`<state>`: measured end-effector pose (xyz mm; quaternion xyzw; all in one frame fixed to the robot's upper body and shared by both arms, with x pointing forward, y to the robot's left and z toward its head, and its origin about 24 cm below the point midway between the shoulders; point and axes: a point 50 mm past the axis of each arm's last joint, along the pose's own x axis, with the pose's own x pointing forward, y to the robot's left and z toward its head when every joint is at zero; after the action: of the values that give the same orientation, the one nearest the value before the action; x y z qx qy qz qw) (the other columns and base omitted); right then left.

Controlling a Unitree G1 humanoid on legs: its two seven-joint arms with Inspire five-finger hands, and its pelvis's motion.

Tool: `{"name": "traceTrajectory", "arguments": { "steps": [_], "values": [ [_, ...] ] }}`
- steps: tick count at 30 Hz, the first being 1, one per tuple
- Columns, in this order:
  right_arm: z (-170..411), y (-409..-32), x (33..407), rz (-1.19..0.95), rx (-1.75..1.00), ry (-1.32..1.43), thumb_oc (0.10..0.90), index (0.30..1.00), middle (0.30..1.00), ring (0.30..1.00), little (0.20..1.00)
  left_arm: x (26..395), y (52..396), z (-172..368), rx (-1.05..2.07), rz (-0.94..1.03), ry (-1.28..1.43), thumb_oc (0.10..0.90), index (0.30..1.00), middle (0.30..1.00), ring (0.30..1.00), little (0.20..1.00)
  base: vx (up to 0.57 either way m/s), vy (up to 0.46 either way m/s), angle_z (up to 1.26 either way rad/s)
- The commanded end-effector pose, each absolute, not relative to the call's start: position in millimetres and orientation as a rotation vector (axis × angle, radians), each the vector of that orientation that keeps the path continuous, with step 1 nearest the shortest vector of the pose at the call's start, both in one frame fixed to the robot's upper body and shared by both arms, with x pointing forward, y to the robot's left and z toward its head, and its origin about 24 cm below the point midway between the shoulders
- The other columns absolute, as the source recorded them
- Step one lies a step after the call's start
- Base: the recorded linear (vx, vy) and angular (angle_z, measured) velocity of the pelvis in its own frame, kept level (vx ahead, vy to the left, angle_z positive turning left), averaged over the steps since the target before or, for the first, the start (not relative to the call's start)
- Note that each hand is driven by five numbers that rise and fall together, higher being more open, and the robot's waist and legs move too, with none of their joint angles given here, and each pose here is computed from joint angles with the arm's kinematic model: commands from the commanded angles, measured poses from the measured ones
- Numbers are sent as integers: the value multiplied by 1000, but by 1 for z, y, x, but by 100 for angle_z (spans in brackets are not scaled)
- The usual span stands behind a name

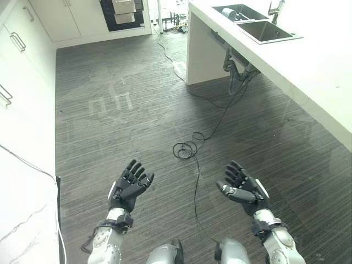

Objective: Place the dishes in the dishwasher.

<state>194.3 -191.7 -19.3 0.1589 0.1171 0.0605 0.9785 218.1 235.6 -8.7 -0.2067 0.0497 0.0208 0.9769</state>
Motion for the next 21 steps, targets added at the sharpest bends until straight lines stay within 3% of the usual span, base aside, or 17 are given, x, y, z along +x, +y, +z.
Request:
{"name": "traceTrajectory", "arguments": {
  "steps": [1,17,21],
  "values": [
    [21,-231,203,70,288,1,800,900,900,900,900,227,242,25,-292,-48,-58,800,900,900,900,900,398,-224,34],
    [56,-228,217,143,165,-102,800,900,900,900,900,216,229,22,-402,-33,-91,800,900,900,900,900,409,-271,-14],
    [65,-226,220,220,82,-125,800,900,900,900,900,211,231,30,-454,-28,-179,800,900,900,900,900,249,-57,-70]
  ]
}}
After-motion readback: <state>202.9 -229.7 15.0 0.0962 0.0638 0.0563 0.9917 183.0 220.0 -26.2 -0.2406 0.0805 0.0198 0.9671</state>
